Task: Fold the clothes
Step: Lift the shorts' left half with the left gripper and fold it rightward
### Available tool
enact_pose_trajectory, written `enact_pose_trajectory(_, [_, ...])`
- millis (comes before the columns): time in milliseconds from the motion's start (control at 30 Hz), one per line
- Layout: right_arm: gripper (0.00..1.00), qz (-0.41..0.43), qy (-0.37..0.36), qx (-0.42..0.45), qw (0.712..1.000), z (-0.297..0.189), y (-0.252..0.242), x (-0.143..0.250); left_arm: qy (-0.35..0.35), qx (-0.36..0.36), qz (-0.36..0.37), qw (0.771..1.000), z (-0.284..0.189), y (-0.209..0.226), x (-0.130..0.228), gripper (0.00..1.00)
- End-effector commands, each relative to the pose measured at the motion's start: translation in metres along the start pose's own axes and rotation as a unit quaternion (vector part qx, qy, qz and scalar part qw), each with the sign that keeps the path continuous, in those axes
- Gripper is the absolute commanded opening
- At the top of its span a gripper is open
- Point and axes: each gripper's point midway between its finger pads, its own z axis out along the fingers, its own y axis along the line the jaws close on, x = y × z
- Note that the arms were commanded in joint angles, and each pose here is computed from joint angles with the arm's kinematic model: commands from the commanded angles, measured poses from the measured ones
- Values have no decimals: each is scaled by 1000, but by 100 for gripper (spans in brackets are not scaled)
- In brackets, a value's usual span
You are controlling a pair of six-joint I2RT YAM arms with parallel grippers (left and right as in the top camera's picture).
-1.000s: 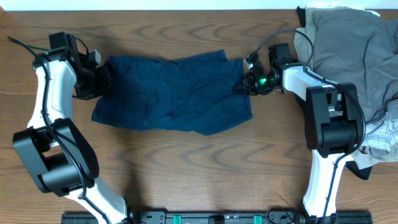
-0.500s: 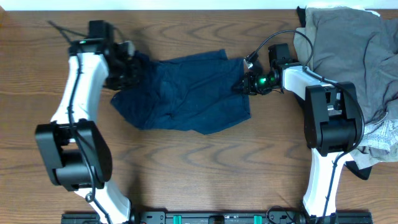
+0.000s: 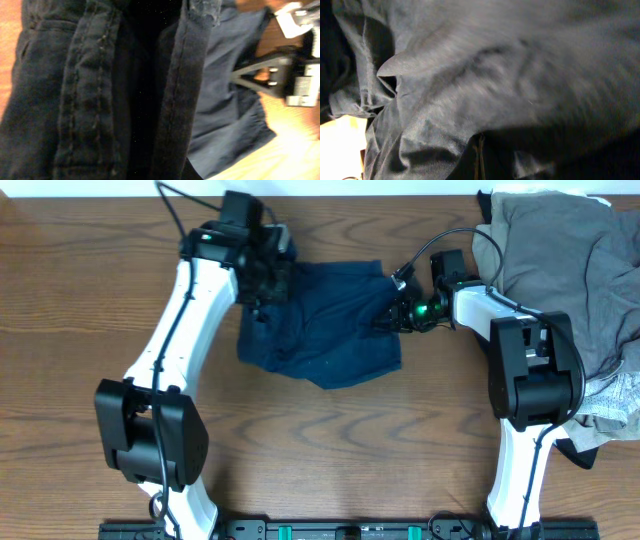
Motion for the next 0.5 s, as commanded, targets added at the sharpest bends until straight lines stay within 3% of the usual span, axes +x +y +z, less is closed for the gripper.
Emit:
enact_pose_trajectory(0, [1,25,35,75,996,27,-38,27,-20,23,16,999,-8,-27,-9,6])
enact_pose_trajectory(467, [1,25,35,78,996,27,-39,27,-24,40,53,998,-4,-62,-7,6])
